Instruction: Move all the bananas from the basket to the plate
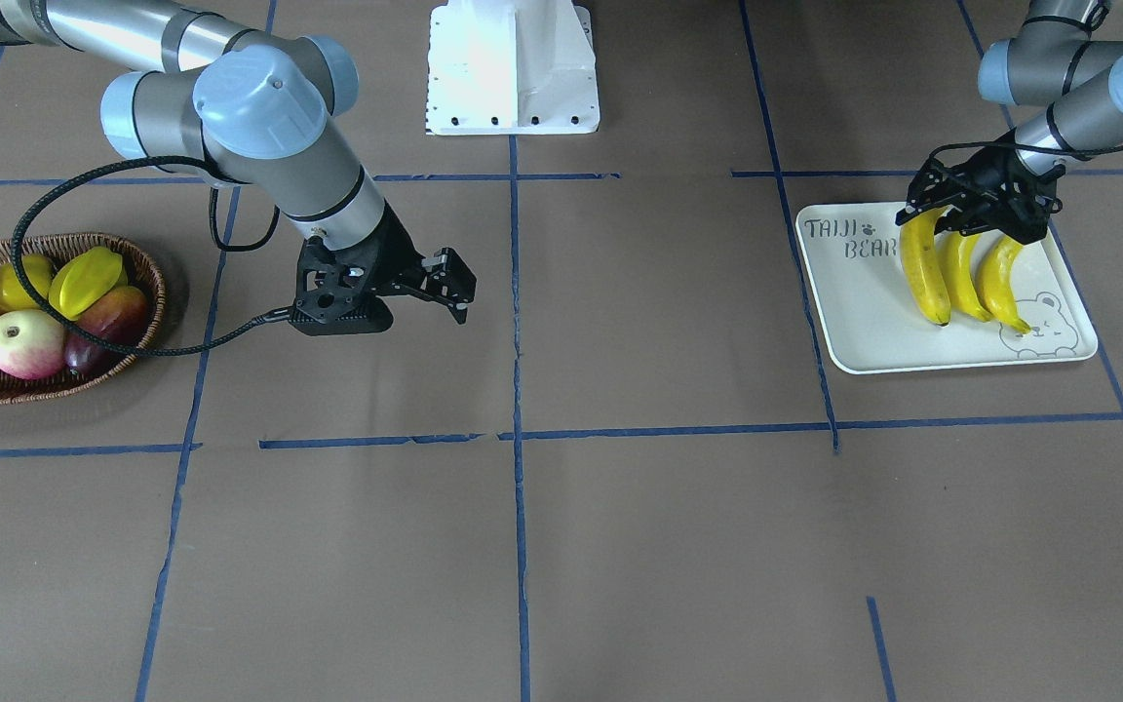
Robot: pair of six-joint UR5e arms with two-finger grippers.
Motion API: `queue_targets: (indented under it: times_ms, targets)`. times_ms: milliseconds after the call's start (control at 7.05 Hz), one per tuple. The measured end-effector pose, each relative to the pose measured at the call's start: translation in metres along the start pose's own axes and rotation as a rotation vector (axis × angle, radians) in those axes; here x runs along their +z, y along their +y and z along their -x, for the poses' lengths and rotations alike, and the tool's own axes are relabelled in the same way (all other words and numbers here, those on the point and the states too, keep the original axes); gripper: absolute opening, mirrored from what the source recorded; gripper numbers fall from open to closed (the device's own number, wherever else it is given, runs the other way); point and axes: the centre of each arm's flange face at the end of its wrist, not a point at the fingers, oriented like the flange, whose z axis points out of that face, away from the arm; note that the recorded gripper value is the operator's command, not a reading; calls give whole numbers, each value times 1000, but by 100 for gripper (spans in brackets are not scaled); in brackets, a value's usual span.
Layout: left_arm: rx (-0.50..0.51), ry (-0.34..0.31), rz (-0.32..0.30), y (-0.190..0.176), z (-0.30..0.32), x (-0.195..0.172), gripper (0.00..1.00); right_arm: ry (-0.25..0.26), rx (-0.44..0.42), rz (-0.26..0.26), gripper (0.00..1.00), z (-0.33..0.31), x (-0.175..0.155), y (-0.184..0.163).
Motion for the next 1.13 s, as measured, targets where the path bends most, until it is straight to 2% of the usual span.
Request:
queue_targets:
  times_ms: [284,567,851,992,1134]
  targets:
    - [-4,-2,2,4,3,-1,49,-1,1,-1,100,0,-1,0]
    - [-6,-5,2,5,4,-2,58,-1,0,-1,100,0,-1,0]
    - [-7,-6,1,5,6,-2,60,2,1,0,100,-2,0,0]
    - [-3,-8,-4,5,7,-4,67,4,2,1,100,-3,1,0]
    - [2,-10,-16,3,8,-9,100,4,2,1,100,-4,1,0]
